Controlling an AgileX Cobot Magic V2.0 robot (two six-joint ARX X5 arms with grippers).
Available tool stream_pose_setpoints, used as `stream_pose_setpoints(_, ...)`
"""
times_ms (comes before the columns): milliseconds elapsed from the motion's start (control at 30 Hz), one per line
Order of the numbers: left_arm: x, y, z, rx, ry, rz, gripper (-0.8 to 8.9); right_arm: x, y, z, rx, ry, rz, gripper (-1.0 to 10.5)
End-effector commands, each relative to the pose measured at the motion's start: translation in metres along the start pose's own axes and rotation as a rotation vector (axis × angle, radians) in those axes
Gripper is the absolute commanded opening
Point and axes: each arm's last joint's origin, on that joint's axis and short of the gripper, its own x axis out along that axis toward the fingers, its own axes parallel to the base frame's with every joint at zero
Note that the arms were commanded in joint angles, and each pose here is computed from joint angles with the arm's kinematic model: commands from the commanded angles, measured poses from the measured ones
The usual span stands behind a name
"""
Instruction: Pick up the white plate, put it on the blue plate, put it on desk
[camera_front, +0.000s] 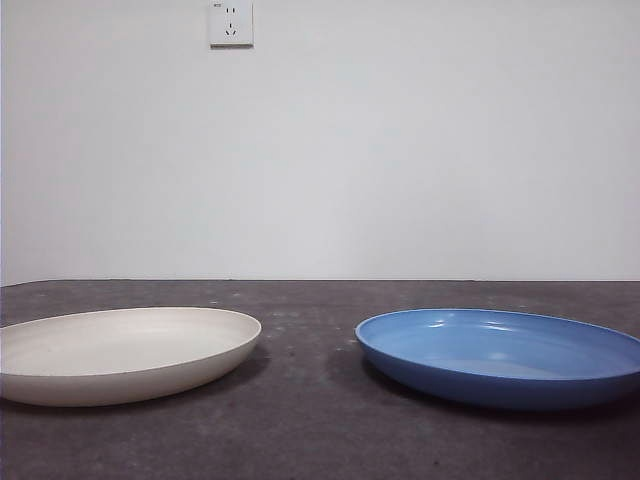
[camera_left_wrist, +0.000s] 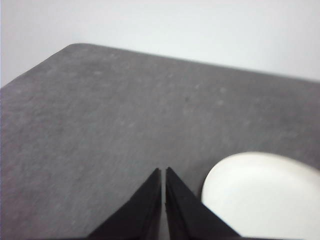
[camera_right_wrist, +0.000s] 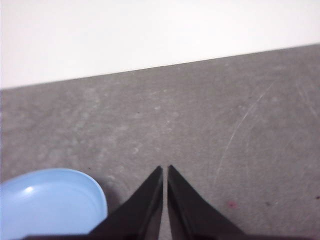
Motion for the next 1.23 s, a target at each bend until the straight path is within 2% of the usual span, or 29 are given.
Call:
stream_pose_setpoints(33, -0.006, -0.005, 0.022, -0.082, -0.069, -0.031, 0.16, -0.004, 0.004, 0.015, 0.123, -0.049, 0.017, 0.1)
stream_pose_setpoints(133, -0.009, -0.008, 0.039, -0.082, -0.087, -0.044, 0.16, -0.008, 0.007, 0.026, 0.177, -0.059, 0.028, 0.1)
stream_pose_setpoints(300, -0.013, -0.015, 0.072, -0.084, -0.084, -0.051, 0.16, -0.012, 0.014, 0.048, 0.206, -0.019, 0.068, 0.1)
stream_pose_setpoints(567, -0.020, -0.026, 0.123, -0.069, 0.042, -0.091, 0.16, -0.014, 0.027, 0.086, 0.207, 0.119, 0.157, 0.1)
stream_pose_setpoints(700, -0.021, -0.031, 0.140, -0.074, 0.100, -0.168, 0.16, -0.008, 0.033, 0.102, 0.216, 0.184, 0.230, 0.1)
stream_pose_setpoints(967, -0.021, -0.044, 0.155, -0.066, 0.174, -0.303, 0.16, 0.009, 0.050, 0.123, 0.232, 0.374, 0.442, 0.1)
stream_pose_setpoints(1233, -0.016, -0.056, 0.150, -0.070, 0.279, -0.540, 0.16, 0.011, 0.070, 0.133, 0.114, 0.540, 0.608, 0.1)
